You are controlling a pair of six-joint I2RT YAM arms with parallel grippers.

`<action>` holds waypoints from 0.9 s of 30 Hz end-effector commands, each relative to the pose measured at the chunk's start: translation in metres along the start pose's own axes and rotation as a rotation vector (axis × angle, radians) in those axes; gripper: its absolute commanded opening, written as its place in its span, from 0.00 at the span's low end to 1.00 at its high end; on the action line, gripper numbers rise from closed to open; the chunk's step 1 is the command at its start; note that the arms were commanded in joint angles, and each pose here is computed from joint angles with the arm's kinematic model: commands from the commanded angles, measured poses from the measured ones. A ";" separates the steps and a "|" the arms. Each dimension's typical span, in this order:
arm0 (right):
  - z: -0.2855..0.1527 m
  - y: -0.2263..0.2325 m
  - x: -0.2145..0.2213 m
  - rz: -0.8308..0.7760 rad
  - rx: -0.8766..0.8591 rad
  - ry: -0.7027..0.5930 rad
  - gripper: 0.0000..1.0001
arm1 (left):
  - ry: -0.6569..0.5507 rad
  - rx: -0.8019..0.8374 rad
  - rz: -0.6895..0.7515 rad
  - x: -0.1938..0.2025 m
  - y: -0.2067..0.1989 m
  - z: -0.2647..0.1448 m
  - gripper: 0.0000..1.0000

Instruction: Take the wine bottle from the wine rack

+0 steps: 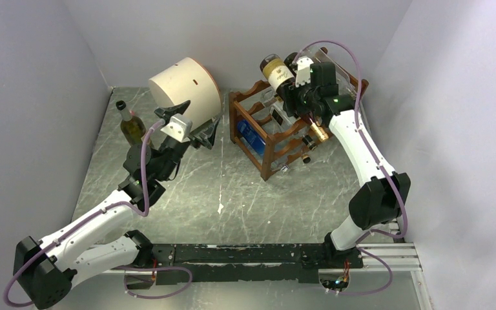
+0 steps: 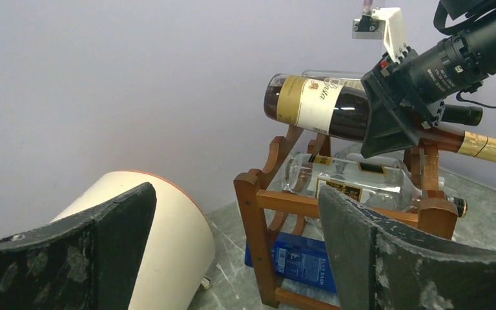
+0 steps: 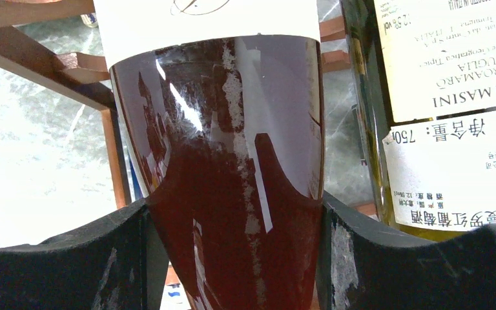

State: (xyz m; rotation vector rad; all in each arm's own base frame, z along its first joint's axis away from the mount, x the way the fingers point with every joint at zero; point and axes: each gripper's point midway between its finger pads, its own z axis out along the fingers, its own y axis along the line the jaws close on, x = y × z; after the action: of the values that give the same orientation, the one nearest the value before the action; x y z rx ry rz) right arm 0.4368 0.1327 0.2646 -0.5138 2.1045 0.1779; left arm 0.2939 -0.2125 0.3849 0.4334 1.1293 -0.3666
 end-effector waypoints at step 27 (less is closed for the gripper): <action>-0.121 0.062 -0.138 0.165 -0.221 -0.406 0.00 | -0.027 0.021 -0.016 -0.008 -0.005 0.004 0.99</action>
State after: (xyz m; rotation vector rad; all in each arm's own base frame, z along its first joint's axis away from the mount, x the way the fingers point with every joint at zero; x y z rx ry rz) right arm 0.3961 0.1749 0.3008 -0.4240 2.1765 0.4236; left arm 0.2965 -0.2151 0.3803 0.4393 1.1413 -0.3671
